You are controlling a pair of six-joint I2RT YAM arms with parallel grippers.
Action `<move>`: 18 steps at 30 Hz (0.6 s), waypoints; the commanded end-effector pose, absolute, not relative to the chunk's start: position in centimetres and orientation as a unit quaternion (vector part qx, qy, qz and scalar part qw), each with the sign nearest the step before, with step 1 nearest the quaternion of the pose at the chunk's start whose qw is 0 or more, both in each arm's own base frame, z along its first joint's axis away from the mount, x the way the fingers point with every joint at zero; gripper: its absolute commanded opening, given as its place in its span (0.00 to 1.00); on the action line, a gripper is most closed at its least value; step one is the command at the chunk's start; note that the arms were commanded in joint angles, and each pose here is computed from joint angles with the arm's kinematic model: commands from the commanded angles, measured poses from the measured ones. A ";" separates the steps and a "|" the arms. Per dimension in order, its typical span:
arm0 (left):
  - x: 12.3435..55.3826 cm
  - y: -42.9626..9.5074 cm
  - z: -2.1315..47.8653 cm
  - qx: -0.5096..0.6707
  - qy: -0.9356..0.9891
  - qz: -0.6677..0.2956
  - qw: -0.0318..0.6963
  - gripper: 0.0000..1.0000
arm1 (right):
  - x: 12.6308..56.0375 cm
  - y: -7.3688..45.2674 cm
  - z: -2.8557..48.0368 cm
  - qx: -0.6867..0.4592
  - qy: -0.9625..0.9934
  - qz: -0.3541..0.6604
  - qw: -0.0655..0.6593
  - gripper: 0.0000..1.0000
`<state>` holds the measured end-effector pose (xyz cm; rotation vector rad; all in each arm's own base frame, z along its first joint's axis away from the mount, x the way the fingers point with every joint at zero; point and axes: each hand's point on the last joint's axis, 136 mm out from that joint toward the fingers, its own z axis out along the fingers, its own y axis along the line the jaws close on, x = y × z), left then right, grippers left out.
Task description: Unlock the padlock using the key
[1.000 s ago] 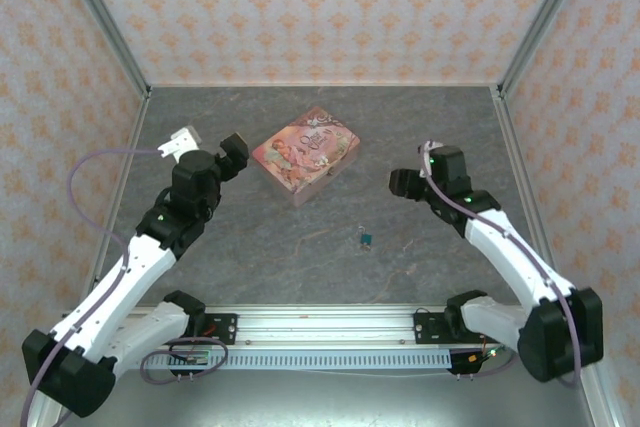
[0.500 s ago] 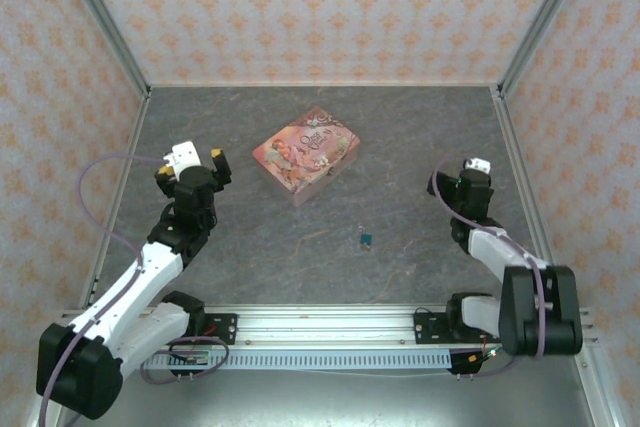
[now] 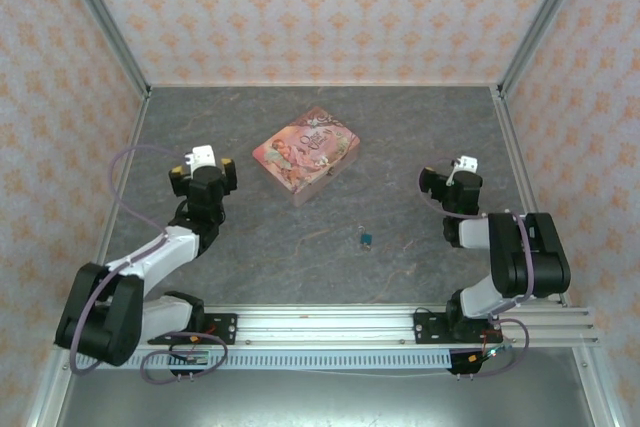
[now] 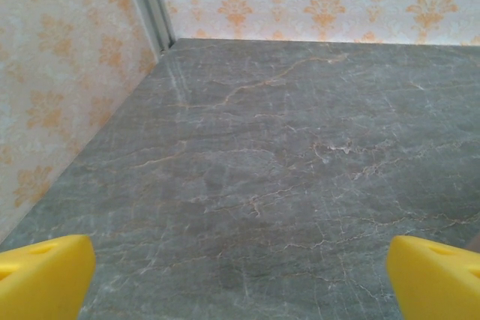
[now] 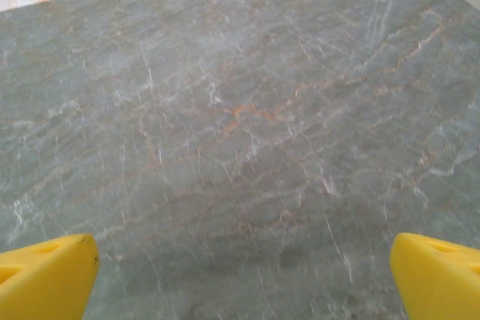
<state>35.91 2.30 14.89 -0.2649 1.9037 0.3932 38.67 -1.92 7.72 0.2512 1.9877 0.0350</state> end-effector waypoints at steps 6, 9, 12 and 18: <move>37.6 1.5 14.5 -0.061 0.806 0.138 0.572 1.00 | 39.5 -2.1 8.8 0.099 0.829 0.010 0.550 0.99; 37.0 1.7 12.9 -0.064 0.801 0.124 0.582 1.00 | 39.5 -2.0 8.8 0.098 0.830 0.009 0.550 0.99; 37.4 1.6 11.8 -0.060 0.805 0.114 0.579 1.00 | 39.5 -2.0 8.8 0.099 0.829 0.008 0.550 0.99; 39.1 2.4 9.6 -0.071 0.831 0.093 0.544 1.00 | 39.5 -2.0 8.8 0.099 0.830 0.007 0.550 0.99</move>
